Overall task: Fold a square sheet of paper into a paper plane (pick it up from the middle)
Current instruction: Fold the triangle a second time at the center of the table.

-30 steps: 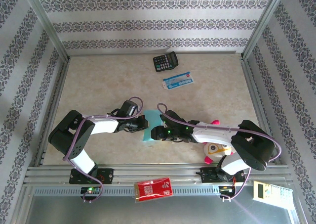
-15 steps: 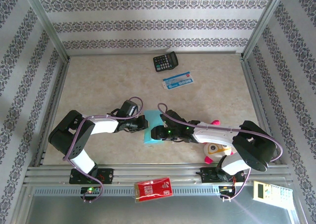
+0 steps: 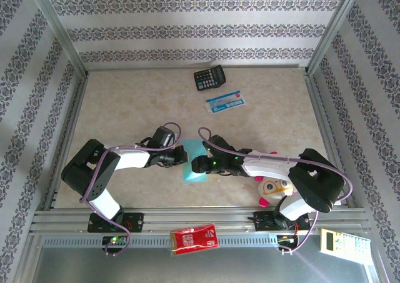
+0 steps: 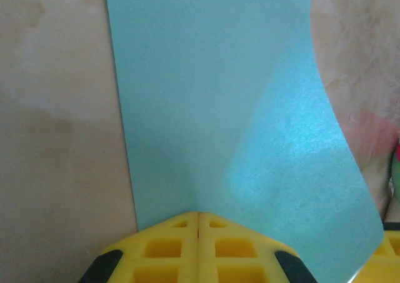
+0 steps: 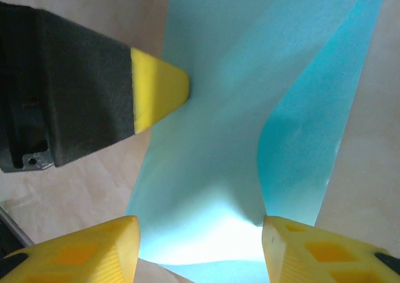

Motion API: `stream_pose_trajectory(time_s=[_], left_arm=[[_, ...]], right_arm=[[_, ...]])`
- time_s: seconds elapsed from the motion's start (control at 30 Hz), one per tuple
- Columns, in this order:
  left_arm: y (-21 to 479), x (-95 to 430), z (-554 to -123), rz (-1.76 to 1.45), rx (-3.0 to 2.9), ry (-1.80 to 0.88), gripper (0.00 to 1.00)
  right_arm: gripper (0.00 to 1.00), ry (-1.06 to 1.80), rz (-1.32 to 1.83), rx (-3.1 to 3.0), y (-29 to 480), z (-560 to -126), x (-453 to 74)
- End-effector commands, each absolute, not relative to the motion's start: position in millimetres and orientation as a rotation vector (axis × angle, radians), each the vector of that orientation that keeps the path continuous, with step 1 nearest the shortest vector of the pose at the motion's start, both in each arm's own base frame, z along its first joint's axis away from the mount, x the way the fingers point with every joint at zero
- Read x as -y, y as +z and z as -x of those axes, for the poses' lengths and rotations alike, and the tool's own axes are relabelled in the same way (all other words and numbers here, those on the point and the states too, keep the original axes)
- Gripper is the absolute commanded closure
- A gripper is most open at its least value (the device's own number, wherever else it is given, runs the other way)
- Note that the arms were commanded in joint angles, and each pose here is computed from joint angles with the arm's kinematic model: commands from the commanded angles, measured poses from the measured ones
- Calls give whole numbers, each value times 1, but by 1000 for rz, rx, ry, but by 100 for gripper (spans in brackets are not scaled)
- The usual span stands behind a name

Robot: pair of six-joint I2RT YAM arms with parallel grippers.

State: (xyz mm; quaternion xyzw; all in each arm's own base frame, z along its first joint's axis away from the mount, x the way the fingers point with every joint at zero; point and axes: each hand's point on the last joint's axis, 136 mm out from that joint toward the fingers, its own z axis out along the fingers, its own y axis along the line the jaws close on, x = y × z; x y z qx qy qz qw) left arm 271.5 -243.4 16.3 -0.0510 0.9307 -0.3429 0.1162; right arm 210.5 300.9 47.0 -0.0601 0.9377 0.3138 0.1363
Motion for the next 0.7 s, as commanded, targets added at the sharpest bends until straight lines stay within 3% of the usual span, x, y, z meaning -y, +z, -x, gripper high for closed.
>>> stream_pose_trajectory(time_s=[0.0, 0.33, 0.53, 0.67], left_arm=[[-14, 223, -247, 179, -2864, -871, 100], [-12, 223, -249, 174, -2863, -865, 100], [-11, 223, -250, 171, -2864, -861, 100], [-11, 223, -250, 173, -2862, -861, 100]], right_arm=[[46, 942, 222, -2668, 57, -223, -309], [49, 970, 129, -2700, 50, -240, -307], [59, 1029, -22, -2723, 45, -255, -304], [71, 1039, -106, -2747, 40, -260, -301]])
